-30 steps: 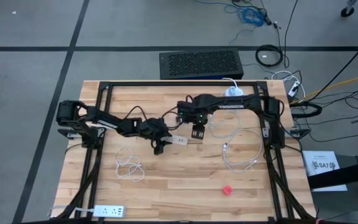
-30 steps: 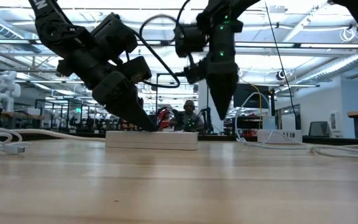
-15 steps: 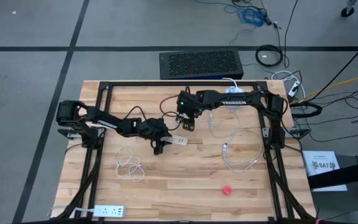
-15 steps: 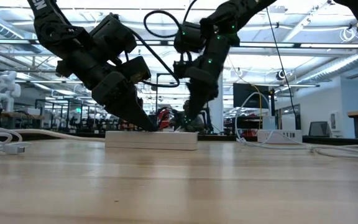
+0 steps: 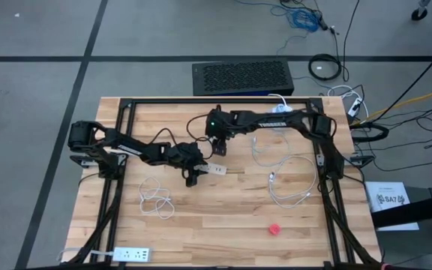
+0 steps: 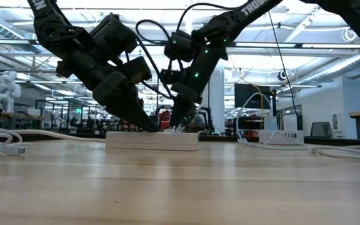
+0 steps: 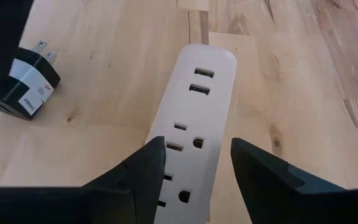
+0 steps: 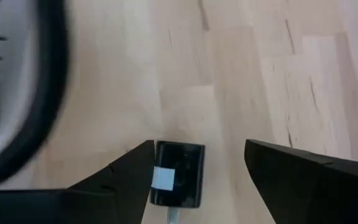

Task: Insert USB
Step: Insert the black charger adapter into the white outlet extension

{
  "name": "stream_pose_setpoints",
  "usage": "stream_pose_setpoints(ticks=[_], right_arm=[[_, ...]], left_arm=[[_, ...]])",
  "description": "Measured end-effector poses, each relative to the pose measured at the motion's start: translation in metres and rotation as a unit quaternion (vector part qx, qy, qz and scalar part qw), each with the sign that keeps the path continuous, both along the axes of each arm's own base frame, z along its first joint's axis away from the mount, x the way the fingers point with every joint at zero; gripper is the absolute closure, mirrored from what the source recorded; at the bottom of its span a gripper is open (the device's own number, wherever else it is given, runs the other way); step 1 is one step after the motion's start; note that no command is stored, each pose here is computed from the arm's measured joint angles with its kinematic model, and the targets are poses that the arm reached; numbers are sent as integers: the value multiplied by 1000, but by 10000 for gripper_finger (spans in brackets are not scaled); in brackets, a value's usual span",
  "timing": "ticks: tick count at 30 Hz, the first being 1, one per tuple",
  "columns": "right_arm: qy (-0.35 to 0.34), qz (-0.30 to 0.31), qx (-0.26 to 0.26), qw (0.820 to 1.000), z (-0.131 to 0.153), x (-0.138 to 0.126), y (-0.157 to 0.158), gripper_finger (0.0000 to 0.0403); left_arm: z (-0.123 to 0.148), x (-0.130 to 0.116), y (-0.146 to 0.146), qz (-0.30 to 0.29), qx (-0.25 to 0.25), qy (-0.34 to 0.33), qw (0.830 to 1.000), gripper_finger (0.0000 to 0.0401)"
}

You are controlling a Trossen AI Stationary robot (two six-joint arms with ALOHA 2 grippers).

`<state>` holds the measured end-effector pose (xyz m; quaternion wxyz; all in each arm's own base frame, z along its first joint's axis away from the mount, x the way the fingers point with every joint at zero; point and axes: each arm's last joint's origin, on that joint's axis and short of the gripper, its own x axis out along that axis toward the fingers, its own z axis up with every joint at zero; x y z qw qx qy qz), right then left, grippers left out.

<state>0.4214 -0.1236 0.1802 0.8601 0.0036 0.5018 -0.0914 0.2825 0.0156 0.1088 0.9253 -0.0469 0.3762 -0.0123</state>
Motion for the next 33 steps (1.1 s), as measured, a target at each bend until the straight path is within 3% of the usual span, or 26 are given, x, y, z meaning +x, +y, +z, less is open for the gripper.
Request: stream_pose_setpoints(ticks=[12,18,21,24,28,33], right_arm=[[43,-2,8,999,-20,8,-4,173],[58,-37,29,997,-22,3,-8,257],[79,-23,55,995,-24,-2,-7,309],[86,-6,62,994,-22,-2,1,334],[58,-16,63,996,-2,-2,9,319],[60,-53,84,993,14,-10,15,255]], left_arm=[[0,0,0,0,1,0,1000,209],[0,0,0,2,0,0,1000,209],[0,0,0,5,-4,0,1000,209],[0,0,0,6,-3,0,1000,209],[0,0,0,7,-2,0,1000,209],[0,0,0,7,-3,0,1000,209]])
